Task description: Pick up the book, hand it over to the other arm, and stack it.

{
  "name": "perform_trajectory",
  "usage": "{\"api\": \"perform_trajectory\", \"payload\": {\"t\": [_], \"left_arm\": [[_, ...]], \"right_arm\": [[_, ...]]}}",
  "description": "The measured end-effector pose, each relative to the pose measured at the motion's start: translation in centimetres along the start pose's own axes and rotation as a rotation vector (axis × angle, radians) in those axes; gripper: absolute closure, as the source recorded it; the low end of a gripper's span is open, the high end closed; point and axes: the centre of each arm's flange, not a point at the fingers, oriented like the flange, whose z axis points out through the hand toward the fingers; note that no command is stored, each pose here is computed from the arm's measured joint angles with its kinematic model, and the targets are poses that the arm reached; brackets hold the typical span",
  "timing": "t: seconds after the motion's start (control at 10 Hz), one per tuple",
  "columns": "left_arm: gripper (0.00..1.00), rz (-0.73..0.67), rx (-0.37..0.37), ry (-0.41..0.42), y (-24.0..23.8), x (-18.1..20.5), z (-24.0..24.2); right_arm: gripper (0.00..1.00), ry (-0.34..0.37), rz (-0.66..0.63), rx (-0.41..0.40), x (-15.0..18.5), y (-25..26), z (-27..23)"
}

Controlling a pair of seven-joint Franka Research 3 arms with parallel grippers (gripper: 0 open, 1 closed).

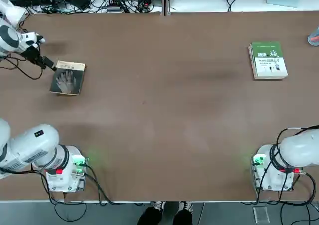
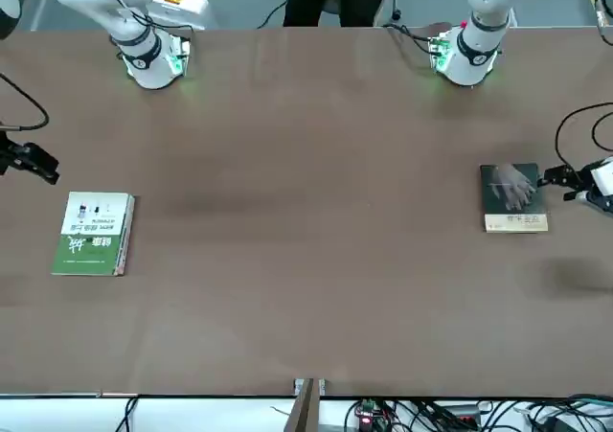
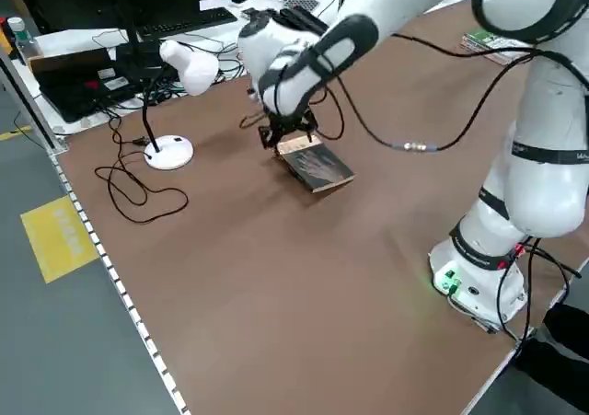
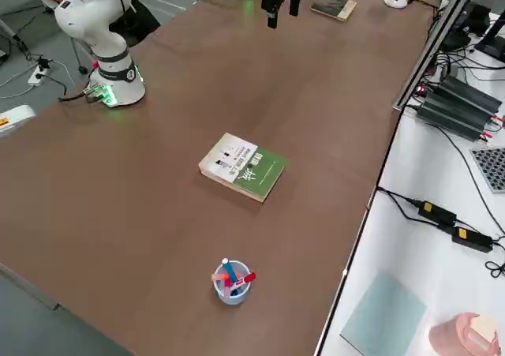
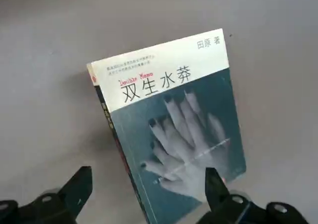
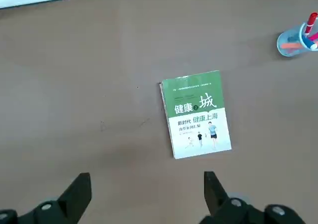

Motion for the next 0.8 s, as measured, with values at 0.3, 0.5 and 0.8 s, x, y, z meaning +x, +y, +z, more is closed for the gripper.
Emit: {"api": "perform_trajectory", "payload": {"t": [0.3, 0.5, 0.8], "left_arm": [[0.00, 0.004, -0.047, 0.047, -1.2, -0.9, 0.5], [0.00, 0.030, -0.096, 0.095, -1.8, -1.4, 1.3], [0.00, 0.044, -0.140, 0.111, -3.4, -2.9, 3.2]], "right_arm": [[0.00, -0.005, -0.036, 0.001, -0.2, -0.8, 0.1], [0.00, -0.009, -0.066, 0.001, -0.4, -1.2, 0.2], [0.00, -0.011, -0.077, 0.002, -0.4, -1.2, 0.3]]}}
